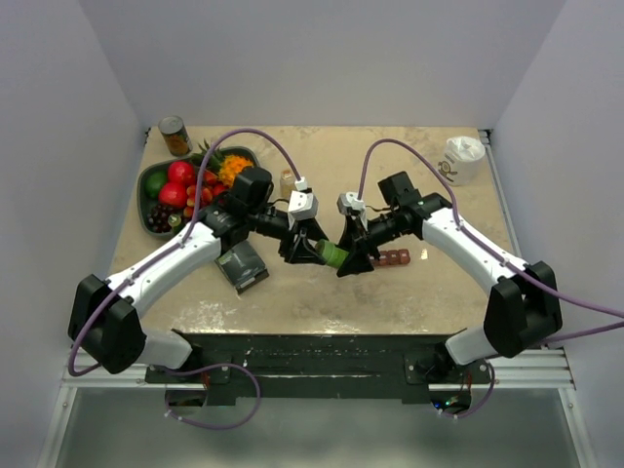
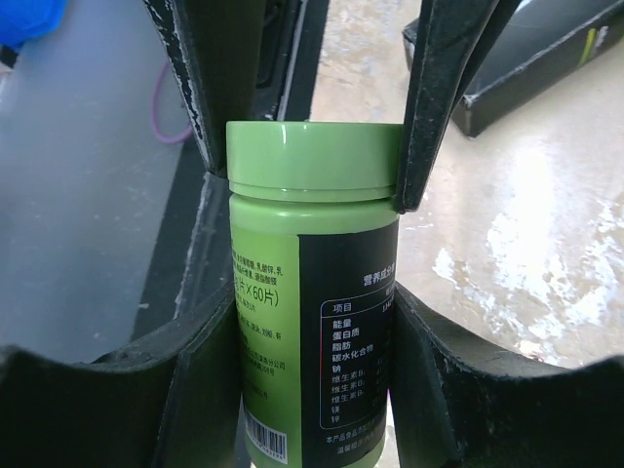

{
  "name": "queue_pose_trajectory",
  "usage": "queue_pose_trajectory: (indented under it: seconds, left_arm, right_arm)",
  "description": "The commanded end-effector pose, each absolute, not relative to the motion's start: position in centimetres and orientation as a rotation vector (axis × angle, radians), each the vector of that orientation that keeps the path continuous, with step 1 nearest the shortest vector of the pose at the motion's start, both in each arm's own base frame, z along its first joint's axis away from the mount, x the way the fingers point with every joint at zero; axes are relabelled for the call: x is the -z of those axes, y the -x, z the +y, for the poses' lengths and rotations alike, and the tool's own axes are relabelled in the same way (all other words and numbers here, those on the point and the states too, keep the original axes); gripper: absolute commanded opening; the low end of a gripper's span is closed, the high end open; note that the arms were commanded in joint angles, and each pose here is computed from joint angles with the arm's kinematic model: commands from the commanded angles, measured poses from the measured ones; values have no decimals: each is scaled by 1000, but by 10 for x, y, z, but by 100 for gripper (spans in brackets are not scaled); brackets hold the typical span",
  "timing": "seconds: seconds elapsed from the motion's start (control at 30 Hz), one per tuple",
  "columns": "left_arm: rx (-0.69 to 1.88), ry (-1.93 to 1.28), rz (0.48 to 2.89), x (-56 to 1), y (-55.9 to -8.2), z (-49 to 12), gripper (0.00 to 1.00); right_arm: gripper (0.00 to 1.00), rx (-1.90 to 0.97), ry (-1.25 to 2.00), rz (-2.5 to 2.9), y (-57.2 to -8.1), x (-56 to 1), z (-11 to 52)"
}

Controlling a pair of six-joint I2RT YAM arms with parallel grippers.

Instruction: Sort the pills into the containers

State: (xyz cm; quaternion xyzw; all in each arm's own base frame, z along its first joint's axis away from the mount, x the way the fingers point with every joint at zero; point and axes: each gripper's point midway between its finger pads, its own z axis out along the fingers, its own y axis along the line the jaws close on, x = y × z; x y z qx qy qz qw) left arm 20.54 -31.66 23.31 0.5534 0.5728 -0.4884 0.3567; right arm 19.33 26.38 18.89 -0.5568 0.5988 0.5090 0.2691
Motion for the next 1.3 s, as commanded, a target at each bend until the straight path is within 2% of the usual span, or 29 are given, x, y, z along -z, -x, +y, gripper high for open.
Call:
queue_pose_trajectory:
  seconds: [0.0, 0.03, 0.07, 0.13, 0.17, 0.2, 0.23, 0.27, 0.4, 0.57, 0.7, 0.83, 0.97, 1.1, 1.27]
  left_arm:
    - [1167, -1516, 1258, -250, -212, -324, 33]
    - [1161, -1486, 1234, -260, -214, -326, 38]
    - [1147, -1456, 1251, -258, -215, -324, 53]
    - [1117, -1353, 1172, -289, -220, -322, 67]
    - [1104, -1294, 1208, -282, -223, -317, 81]
    - [1145, -1224, 1229, -290, -221, -314, 86]
    - [1123, -1168, 1143, -316, -221, -306, 92]
    - [1130, -1113, 1174, -313, -223, -301, 99]
    - [1219, -1012, 1197, -337, -214, -292, 99]
    - [1275, -951, 1286, -339, -209, -287, 99]
    - [1215, -813, 1412, -338, -219, -275, 99]
    - [1149, -473, 1589, -339, -251, -256, 99]
    - [1371, -206, 1665, -327, -251, -262, 100]
    - [1603, -52, 1628, -339, -253, -275, 100]
    - [1518, -51, 1721, -342, -266, -298, 100]
  right_arm:
    - [0, -1594, 1530, 1311, -166, -249, 280]
    - [0, -1592, 1533, 1312, -166, -249, 280]
    - [0, -1580, 1540, 1322, -168, -247, 280]
    - [0, -1563, 1572, 1329, -166, -242, 277]
    - [0, -1550, 1597, 1336, -165, -237, 275]
    - [0, -1540, 1632, 1311, -160, -237, 271]
    - [0, -1550, 1647, 1331, -161, -230, 271]
    - [0, -1537, 1666, 1336, -162, -227, 269]
    - [0, -1505, 1694, 1327, -166, -223, 268]
    - [0, -1405, 1666, 1415, -177, -225, 268]
    - [0, -1127, 1596, 1403, -209, -234, 271]
    - [0, -798, 1475, 1444, -246, -251, 259]
    - [0, -638, 1391, 1470, -269, -263, 249]
    - [0, -600, 1362, 1474, -274, -266, 247]
    - [0, -599, 1355, 1475, -273, -264, 246]
